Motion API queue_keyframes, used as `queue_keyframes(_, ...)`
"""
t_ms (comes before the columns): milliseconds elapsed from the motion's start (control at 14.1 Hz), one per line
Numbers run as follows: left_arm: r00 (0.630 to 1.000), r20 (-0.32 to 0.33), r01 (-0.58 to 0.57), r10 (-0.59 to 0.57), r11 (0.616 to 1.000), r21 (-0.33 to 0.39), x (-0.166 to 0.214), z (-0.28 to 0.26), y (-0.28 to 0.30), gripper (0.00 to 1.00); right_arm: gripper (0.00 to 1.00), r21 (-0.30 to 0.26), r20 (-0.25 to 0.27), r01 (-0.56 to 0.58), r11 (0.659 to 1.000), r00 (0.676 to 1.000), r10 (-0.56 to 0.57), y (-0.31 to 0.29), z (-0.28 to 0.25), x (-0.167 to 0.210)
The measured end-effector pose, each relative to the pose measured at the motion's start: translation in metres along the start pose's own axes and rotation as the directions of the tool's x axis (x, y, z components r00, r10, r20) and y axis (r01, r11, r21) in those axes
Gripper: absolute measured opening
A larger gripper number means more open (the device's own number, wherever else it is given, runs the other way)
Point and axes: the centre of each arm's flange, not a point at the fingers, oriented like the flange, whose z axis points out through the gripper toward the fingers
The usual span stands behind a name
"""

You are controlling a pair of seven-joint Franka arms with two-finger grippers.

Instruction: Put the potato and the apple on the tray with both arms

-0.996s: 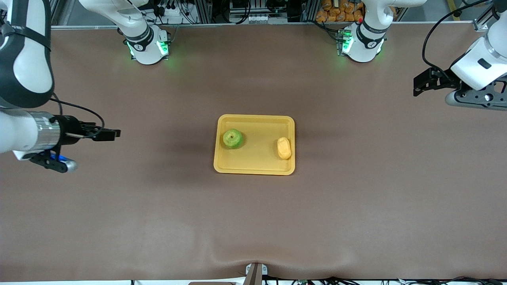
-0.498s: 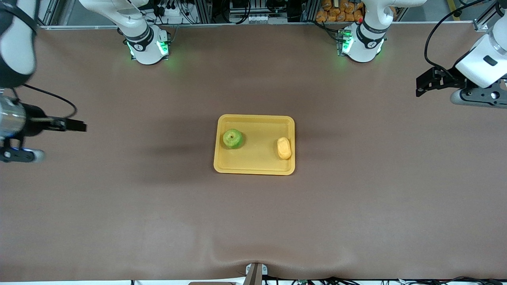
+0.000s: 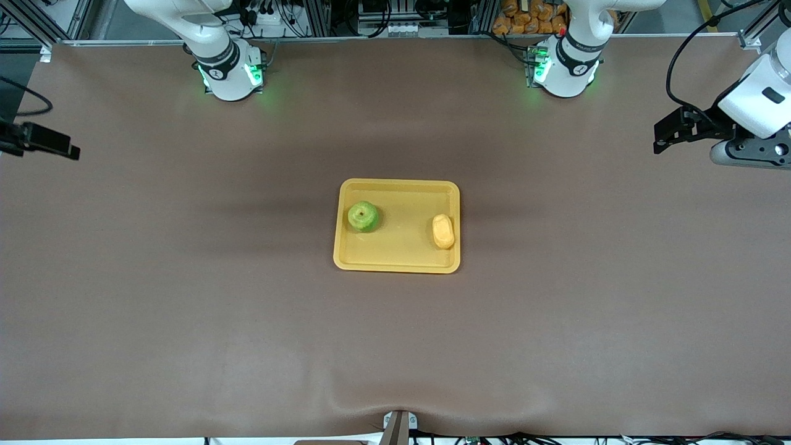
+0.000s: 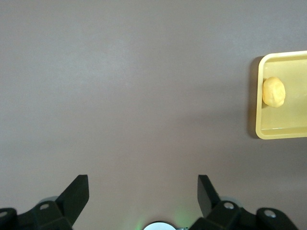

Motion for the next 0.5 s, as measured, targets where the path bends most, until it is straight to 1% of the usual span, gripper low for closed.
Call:
queue_keyframes(213, 0.998, 0.0, -0.07, 0.07, 0.998, 0.0, 0.0, 0.0, -0.008, 1.0, 1.0, 0.017, -0.009, -0.012, 1.0, 1.0, 0.012, 0.013, 0.0, -0.025)
queue_keyframes(498, 0.998, 0.001, -0.067, 0.067, 0.998, 0.0, -0.001, 0.001, -0.012, 1.0, 1.0, 0.036, -0.014, -0.048, 0.998, 0.999, 0.049, 0.037, 0.009, -0.043)
